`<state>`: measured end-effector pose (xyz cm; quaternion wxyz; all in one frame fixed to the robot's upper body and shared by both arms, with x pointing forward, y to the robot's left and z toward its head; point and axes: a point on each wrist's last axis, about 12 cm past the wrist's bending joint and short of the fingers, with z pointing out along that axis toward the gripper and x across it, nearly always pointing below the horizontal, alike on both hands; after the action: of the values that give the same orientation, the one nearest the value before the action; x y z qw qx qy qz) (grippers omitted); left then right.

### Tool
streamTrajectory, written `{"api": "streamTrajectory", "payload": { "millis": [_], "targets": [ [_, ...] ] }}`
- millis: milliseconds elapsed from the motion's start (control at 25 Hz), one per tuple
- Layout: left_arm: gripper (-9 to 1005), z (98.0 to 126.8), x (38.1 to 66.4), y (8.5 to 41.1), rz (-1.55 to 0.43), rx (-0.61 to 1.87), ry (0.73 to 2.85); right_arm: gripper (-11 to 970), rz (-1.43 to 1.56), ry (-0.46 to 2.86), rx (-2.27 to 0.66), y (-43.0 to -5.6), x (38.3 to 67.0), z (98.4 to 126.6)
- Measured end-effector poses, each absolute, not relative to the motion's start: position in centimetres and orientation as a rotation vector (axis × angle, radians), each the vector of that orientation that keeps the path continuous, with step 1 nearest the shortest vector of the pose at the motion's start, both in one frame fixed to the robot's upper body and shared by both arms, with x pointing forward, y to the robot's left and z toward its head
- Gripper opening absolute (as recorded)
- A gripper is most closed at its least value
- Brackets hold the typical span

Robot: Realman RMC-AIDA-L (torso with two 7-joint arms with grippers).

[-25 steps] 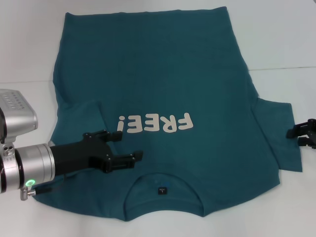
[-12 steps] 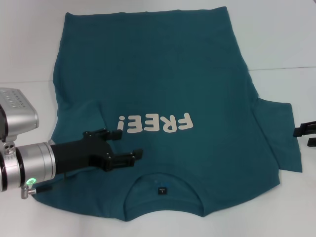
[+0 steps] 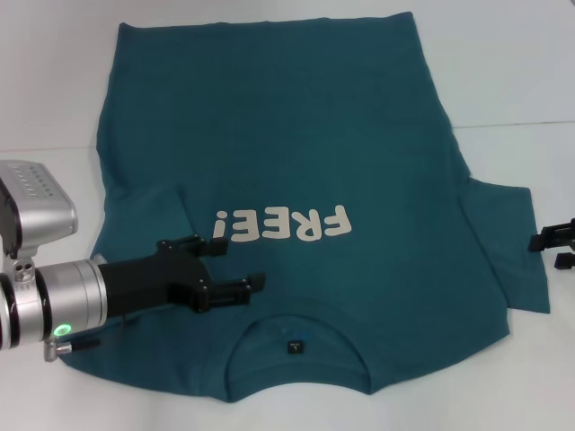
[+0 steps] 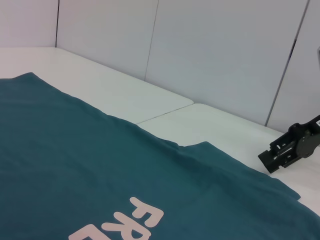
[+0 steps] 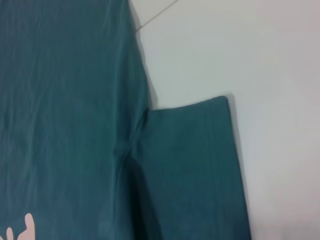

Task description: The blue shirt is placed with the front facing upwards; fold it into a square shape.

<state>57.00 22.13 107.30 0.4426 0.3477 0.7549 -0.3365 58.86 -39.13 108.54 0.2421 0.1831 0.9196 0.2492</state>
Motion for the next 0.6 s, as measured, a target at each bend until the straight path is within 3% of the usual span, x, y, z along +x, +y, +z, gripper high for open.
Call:
{"api": "streamTrajectory", "payload": {
  "millis": [600],
  "targets": [
    [877, 107.32, 57.01, 22.1, -0.835, 0.864, 1.872, 501, 0.704, 2.514, 0.527, -38.41, 59.04, 107.88]
  ]
}}
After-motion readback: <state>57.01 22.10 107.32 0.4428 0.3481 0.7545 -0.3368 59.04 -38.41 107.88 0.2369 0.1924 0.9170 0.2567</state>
